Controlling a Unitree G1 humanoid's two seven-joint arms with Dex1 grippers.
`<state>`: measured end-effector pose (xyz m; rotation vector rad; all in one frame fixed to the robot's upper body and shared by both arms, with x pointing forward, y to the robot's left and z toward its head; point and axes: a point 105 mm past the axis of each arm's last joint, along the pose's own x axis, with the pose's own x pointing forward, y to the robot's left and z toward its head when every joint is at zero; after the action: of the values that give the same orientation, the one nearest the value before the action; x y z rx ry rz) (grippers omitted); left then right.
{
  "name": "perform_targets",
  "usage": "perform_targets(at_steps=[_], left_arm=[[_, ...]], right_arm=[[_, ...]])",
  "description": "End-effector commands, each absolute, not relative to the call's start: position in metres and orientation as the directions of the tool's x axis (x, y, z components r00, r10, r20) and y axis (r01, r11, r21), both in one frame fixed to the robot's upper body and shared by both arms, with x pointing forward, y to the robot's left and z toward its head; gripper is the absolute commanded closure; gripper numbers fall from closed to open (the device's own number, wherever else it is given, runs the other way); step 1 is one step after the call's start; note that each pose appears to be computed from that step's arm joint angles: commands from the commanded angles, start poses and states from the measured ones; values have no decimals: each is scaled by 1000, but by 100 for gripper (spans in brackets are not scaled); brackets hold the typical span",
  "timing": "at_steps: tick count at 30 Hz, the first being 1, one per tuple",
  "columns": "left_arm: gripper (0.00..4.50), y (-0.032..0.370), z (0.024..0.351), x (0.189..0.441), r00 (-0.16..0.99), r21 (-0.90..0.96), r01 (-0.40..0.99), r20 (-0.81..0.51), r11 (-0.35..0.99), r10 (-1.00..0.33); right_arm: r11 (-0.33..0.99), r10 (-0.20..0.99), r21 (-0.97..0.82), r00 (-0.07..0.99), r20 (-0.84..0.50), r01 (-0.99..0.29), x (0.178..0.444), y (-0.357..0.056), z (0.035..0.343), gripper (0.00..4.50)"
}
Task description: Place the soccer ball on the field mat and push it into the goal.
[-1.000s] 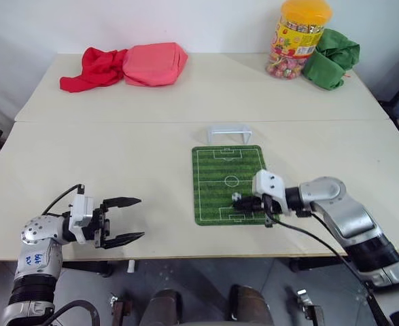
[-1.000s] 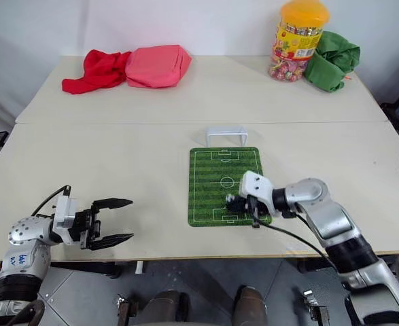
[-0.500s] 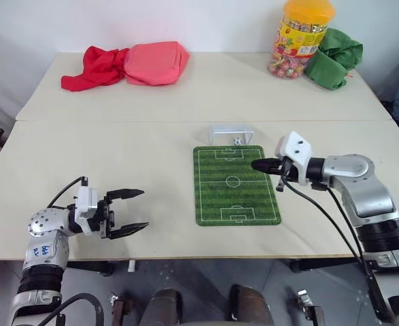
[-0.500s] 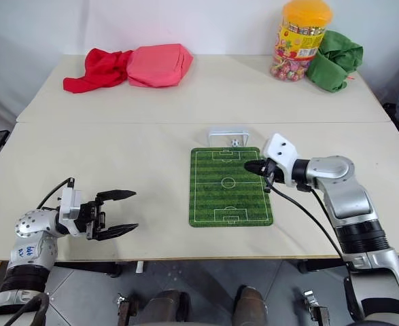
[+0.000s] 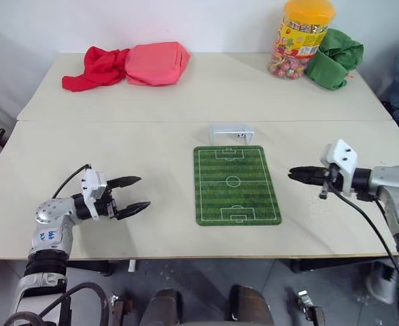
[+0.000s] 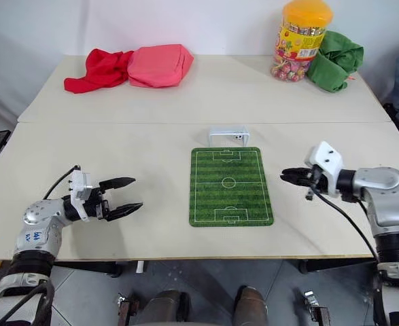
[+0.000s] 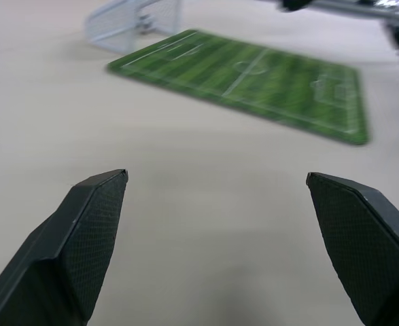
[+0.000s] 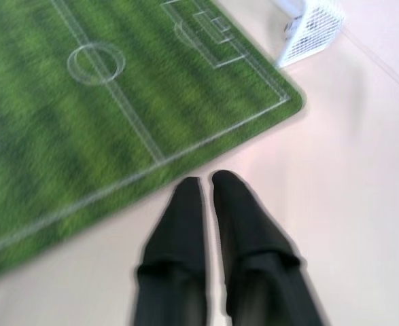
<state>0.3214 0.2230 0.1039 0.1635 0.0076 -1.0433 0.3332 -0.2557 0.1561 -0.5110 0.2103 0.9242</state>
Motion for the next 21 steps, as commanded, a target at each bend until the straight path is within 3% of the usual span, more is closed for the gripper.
perform_targets(at_steps=[1, 10, 16, 21], left_arm=[[0, 236, 107, 329, 572, 145, 818, -106, 556, -814], [0, 265, 103, 321, 617, 142, 786, -151, 601, -772], [0, 283, 105, 315, 632, 130, 775, -169, 619, -756], [0, 292, 115, 319, 667, 130, 745, -127, 654, -734]], right_arm=[[483, 714, -362, 598, -364, -797, 327, -280, 165, 300], [534, 687, -337, 630, -362, -776, 321, -318, 162, 4], [531, 667, -334, 627, -403, -779, 315, -328, 151, 4], [608, 649, -339, 695, -310, -718, 324, -327, 157, 4]])
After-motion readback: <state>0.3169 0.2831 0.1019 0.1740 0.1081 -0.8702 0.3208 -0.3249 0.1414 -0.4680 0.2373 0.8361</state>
